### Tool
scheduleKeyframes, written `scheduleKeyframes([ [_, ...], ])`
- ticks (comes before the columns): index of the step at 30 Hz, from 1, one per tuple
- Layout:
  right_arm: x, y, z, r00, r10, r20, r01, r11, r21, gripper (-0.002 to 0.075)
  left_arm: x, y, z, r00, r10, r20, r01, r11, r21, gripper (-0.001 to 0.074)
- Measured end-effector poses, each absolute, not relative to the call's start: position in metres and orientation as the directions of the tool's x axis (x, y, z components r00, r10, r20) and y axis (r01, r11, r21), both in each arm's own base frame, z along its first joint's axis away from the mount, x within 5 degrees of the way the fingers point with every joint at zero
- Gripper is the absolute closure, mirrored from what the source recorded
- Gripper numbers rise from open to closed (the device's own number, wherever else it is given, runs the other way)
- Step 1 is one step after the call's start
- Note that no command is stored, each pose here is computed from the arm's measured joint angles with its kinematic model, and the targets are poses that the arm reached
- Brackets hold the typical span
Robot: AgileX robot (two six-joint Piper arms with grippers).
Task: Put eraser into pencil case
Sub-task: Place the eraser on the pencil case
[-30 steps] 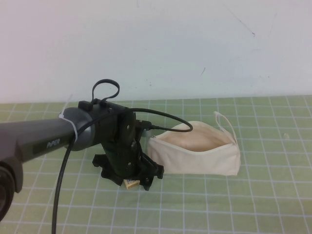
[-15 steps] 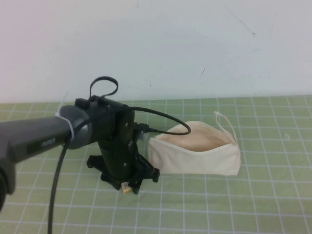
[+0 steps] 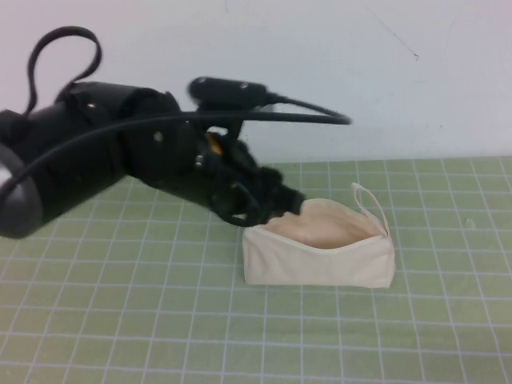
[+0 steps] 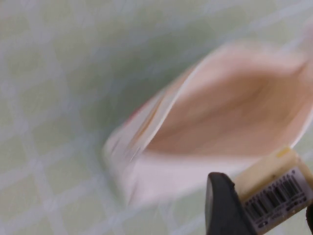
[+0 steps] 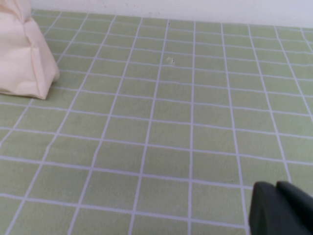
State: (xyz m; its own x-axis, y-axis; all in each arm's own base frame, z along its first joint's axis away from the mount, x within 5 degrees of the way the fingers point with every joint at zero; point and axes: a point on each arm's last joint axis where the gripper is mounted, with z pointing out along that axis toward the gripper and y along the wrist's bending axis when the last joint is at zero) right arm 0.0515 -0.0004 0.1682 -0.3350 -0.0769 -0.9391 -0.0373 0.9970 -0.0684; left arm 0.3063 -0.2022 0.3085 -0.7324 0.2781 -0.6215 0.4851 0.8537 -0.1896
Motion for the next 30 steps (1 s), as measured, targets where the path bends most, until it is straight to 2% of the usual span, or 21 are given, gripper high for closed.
scheduleKeyframes([
  [3, 0.051, 0.0, 0.168, -0.335, -0.077, -0.939, -0.037, 0.997, -0.068, 0.0727, 0.308, -0.218, 0.31, -0.666, 0.262, -0.698, 0.523, 0.831, -0.187, 0.043],
  [6, 0.051, 0.0, 0.168, -0.335, -0.077, -0.939, -0.037, 0.997, -0.068, 0.0727, 0.317, -0.229, 0.297, -0.651, 0.251, -0.717, 0.527, 0.828, -0.189, 0.043],
  [17, 0.051, 0.0, 0.168, -0.335, -0.077, -0.939, -0.037, 0.997, -0.068, 0.0727, 0.34, -0.243, 0.247, -0.681, 0.254, -0.687, 0.503, 0.844, -0.186, 0.043],
  [19, 0.051, 0.0, 0.168, -0.335, -0.077, -0.939, -0.037, 0.997, -0.068, 0.0727, 0.34, -0.244, 0.246, -0.682, 0.255, -0.685, 0.502, 0.845, -0.186, 0.0422],
  [25, 0.051, 0.0, 0.168, -0.335, -0.077, -0.939, -0.037, 0.997, -0.068, 0.0727, 0.341, -0.245, 0.256, -0.684, 0.263, -0.68, 0.51, 0.839, -0.188, 0.0289],
  [28, 0.051, 0.0, 0.168, -0.335, -0.077, -0.939, -0.037, 0.997, -0.068, 0.0727, 0.338, -0.243, 0.266, -0.678, 0.306, -0.668, 0.53, 0.833, -0.156, 0.0297],
  [30, 0.051, 0.0, 0.168, -0.335, -0.077, -0.939, -0.037, 0.997, -0.068, 0.0727, 0.334, -0.238, 0.276, -0.663, 0.338, -0.668, 0.546, 0.828, -0.123, 0.0342],
])
